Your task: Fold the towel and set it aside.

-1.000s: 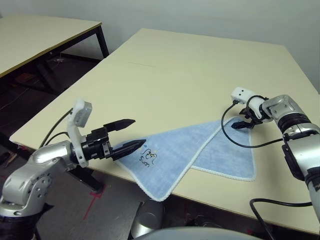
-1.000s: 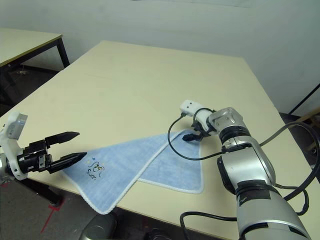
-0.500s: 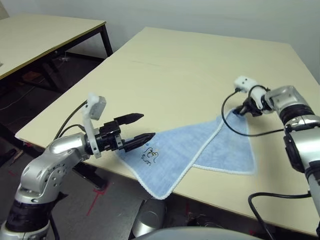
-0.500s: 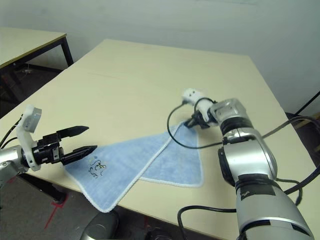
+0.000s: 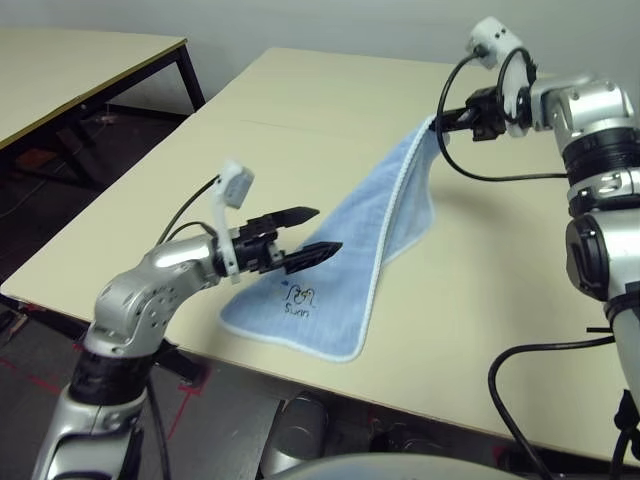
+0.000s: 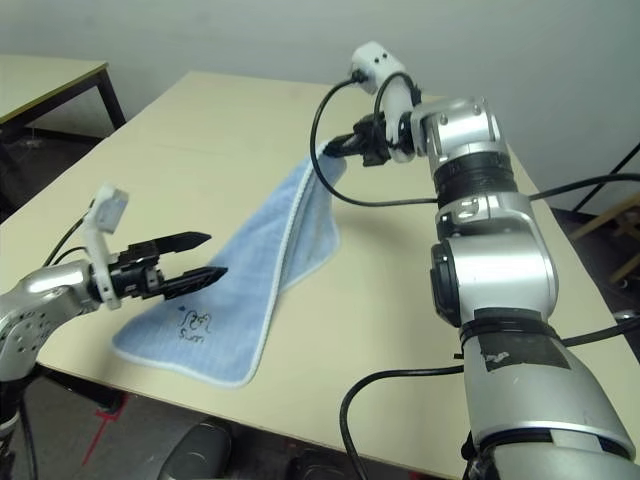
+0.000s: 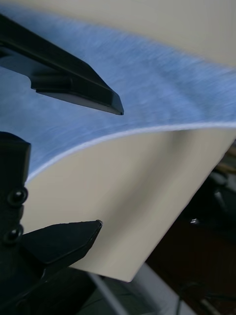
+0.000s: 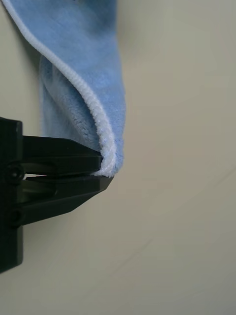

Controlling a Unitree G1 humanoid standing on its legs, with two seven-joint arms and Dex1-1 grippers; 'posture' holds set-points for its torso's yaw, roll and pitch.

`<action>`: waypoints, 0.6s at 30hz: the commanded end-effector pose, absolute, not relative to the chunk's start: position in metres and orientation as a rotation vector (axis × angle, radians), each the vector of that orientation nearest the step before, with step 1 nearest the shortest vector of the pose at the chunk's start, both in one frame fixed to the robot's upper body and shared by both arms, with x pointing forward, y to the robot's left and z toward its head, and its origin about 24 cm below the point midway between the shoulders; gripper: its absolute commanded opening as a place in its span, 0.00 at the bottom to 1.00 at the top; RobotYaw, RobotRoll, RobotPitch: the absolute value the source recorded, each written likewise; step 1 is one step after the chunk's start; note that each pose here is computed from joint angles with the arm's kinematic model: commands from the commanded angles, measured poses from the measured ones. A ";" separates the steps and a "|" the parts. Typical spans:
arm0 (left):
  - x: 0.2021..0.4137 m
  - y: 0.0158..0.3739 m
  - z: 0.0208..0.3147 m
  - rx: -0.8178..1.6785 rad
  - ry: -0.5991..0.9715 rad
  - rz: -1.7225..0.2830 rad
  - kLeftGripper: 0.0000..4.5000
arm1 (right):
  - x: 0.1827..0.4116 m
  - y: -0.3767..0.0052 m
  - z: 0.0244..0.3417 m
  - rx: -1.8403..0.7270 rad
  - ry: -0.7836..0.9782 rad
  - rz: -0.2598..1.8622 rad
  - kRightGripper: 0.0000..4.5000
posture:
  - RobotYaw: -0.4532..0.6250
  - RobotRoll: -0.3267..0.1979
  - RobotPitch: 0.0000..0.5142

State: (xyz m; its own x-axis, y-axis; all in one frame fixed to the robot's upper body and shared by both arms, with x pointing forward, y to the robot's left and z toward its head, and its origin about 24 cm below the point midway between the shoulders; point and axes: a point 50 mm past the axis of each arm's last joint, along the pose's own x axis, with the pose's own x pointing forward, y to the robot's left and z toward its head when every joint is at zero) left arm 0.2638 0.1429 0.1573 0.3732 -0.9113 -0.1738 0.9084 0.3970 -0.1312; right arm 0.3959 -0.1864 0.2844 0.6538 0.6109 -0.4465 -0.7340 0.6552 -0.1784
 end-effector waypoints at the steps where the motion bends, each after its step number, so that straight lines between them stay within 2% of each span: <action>1: 0.273 0.129 0.152 -0.039 0.369 -1.153 1.00 | 0.399 -0.185 0.293 -0.383 0.362 0.720 0.01 | 0.59 0.62 0.08; 8: 0.279 0.115 0.140 0.035 0.558 -1.187 1.00 | 0.407 -0.189 0.288 -0.394 0.339 0.614 0.01 | 0.58 0.62 0.09; 18: 0.276 0.089 0.121 0.101 0.724 -1.298 1.00 | 0.410 -0.187 0.285 -0.413 0.339 0.590 0.01 | 0.62 0.62 0.07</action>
State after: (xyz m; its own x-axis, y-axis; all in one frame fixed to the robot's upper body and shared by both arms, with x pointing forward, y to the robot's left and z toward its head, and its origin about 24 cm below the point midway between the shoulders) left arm 0.2759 0.0910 0.1300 0.1107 -0.8617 -0.4953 0.9037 0.2946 -0.3106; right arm 0.4094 -0.1892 0.2808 0.7739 0.4644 -0.4306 -0.6000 0.7553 -0.2638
